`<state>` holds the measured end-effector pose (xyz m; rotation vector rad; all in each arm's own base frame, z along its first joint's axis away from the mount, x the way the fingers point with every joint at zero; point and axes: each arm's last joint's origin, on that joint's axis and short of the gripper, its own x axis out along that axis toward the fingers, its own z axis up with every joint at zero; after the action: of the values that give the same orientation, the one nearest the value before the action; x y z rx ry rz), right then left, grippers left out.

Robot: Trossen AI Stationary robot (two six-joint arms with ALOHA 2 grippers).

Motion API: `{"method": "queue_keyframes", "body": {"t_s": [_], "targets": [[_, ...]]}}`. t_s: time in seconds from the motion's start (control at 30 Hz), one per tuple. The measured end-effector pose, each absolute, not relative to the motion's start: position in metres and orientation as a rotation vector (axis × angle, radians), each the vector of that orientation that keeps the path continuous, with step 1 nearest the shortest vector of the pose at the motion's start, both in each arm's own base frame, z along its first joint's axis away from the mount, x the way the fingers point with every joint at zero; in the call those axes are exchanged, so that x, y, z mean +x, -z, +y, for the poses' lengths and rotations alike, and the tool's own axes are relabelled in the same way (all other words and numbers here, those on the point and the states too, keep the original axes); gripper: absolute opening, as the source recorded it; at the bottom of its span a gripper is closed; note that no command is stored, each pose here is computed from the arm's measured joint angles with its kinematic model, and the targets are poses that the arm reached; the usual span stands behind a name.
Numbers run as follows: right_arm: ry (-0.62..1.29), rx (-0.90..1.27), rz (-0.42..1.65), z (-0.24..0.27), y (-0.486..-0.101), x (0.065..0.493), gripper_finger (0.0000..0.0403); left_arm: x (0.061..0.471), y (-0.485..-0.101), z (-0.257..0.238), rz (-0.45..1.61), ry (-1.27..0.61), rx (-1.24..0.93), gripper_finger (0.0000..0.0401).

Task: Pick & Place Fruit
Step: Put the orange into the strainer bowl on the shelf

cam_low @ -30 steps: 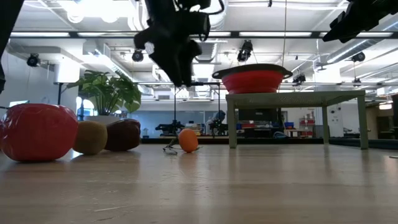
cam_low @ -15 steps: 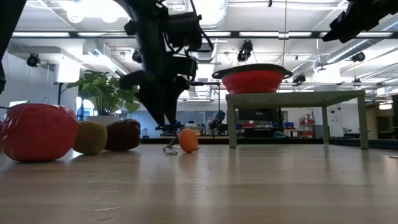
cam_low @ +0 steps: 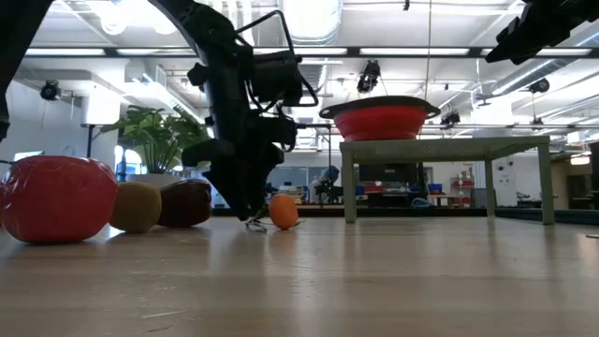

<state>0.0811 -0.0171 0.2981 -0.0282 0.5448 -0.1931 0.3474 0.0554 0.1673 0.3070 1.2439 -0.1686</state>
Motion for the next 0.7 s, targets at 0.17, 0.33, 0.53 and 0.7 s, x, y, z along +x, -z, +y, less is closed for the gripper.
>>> {"method": "queue_keyframes", "body": {"t_s": [0.17,0.33,0.53,0.7], "targets": [[0.193,-0.028,0.545,-0.017,-0.298,0.081,0.0013,0.346,-0.163,0.055,1.233,0.175,0.292,0.0194],[0.193,-0.028,0.545,-0.017,-0.298,0.081,0.0013,0.343,-0.159,0.054,1.245,0.187,0.278,0.0155],[0.193,-0.028,0.545,-0.017,-0.298,0.081,0.0013,0.346,-0.157,0.054,1.229,0.167,0.272,0.0097],[0.193,-0.028,0.545,-0.017,-0.298,0.081,0.0013,0.349,-0.153,0.055,1.226,0.160,0.274,0.0048]]}}
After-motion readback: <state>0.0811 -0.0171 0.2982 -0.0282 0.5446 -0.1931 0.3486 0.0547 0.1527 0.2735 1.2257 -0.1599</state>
